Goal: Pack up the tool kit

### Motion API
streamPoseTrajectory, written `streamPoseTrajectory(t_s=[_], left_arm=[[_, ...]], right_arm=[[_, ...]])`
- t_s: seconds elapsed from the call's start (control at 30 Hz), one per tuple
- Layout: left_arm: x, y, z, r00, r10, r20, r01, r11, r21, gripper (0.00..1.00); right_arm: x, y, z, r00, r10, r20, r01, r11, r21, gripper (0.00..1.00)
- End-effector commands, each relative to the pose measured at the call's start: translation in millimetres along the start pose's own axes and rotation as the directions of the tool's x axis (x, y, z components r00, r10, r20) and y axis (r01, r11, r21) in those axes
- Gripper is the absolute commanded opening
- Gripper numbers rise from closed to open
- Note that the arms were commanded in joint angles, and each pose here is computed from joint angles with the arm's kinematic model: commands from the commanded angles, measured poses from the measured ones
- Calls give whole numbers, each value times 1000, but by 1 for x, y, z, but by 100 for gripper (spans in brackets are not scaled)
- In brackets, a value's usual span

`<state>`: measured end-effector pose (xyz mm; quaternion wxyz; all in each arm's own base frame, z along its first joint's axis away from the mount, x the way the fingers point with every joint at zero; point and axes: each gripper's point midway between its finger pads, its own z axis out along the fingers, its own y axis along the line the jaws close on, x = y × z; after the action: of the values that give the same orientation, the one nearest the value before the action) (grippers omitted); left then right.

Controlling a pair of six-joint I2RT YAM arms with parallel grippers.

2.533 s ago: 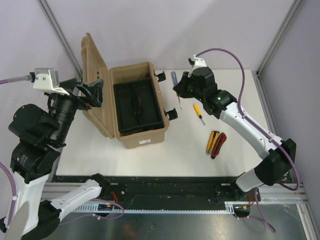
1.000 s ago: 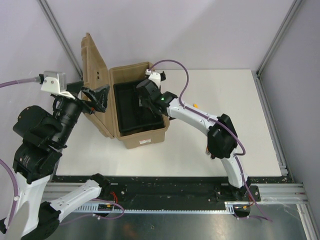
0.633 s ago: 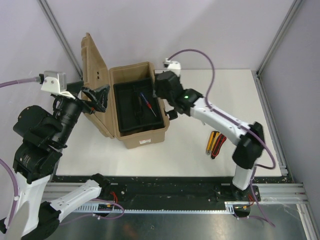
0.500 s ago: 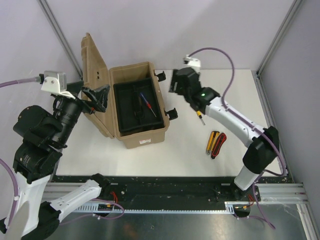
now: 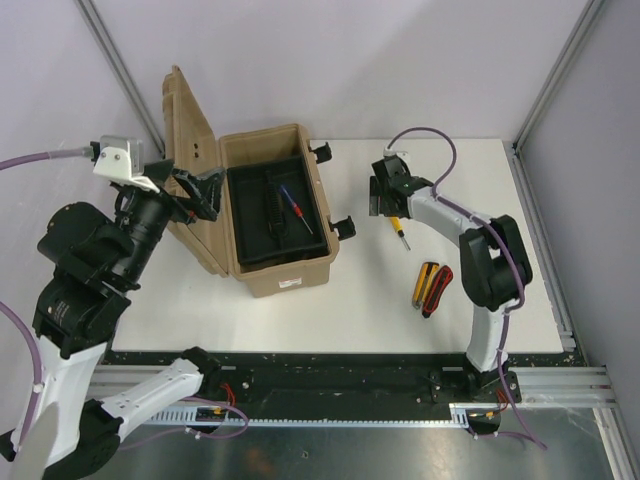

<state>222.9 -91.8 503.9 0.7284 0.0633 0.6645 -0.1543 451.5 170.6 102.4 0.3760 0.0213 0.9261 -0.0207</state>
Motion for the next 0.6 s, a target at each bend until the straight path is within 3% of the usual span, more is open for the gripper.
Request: streamPoseTrajectory(t_s=[0.0, 0.27, 0.57], left_arm=[[-15, -1, -2, 999, 25, 44, -25, 1000, 10, 99], [-14, -3, 3, 999, 33, 38, -34, 999, 19, 100], [-13, -3, 4, 998, 44, 34, -45, 999, 16, 99]], right_arm=[[16, -16, 22, 997, -32, -67, 33, 999, 26, 76], [44, -29, 52, 986, -46, -162, 51, 998, 27, 67], [59, -19, 60, 972, -7, -235, -10, 997, -71, 28]])
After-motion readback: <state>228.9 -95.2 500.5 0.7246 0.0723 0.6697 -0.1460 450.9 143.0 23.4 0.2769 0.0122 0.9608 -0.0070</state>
